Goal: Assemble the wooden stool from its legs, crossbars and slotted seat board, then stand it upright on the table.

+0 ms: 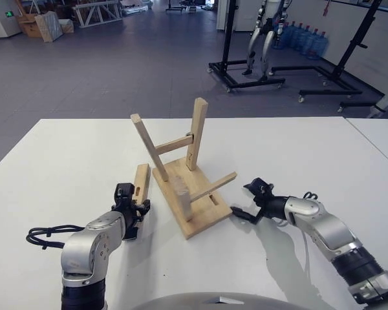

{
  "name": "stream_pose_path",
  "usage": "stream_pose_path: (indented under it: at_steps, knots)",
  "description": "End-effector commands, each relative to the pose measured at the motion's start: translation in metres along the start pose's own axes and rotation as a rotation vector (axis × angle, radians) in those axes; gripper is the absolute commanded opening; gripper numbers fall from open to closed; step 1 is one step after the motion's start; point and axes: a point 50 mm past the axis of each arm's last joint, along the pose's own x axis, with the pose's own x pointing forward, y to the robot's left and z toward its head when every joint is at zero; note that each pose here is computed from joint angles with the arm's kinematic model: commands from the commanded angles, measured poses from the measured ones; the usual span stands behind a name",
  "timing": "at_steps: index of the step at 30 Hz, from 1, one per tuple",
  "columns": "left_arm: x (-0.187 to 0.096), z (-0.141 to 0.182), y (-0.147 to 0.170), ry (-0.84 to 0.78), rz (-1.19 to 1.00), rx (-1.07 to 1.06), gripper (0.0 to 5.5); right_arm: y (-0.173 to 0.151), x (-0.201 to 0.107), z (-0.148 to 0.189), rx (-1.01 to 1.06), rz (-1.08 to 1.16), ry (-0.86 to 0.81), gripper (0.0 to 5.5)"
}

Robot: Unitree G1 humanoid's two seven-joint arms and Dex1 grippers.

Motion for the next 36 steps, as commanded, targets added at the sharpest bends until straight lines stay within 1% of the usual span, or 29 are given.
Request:
stream_pose_path:
  at_steps: [1,5,7,12,16,19,21,24,31,36]
  knots:
    - [0.001,-0.004,-0.003,0.002,0.007,-0.012,3.28,0.023,0.005,-0.014,0.064,0.090,0.105,5.40]
    - [0.000,-0.006,-0.006,0.001,0.005,-0.016,3.28,0.020,0.027,0.010,0.078,0.001,0.033,5.40]
    - [-0.001,-0.006,-0.005,0.003,0.004,-0.007,3.28,0.020,0.028,0.014,0.073,-0.019,0.029,5.40]
    - [0.000,-0.004,-0.001,-0.002,0.011,-0.003,3.28,0.018,0.022,0.013,0.089,-0.038,0.023,5.40]
    - [0.002,-0.001,0.003,-0.009,0.019,0.014,3.28,-0.007,0.001,0.020,0.086,-0.130,0.007,5.40]
    - [0.007,0.007,0.010,-0.018,0.023,0.059,3.28,-0.034,-0.011,0.036,0.098,-0.235,-0.050,5.40]
    - [0.008,0.011,0.021,-0.006,0.038,0.114,3.28,-0.040,-0.012,0.050,0.101,-0.269,-0.105,5.40]
    - [0.007,0.006,0.031,0.043,0.031,0.188,3.28,-0.033,-0.006,0.059,0.101,-0.257,-0.144,5.40]
    - [0.005,-0.005,0.030,0.089,-0.005,0.216,3.28,-0.020,0.003,0.058,0.115,-0.231,-0.147,5.40]
    - [0.005,-0.010,0.029,0.103,-0.010,0.198,2.53,-0.024,0.002,0.060,0.127,-0.242,-0.152,5.40]
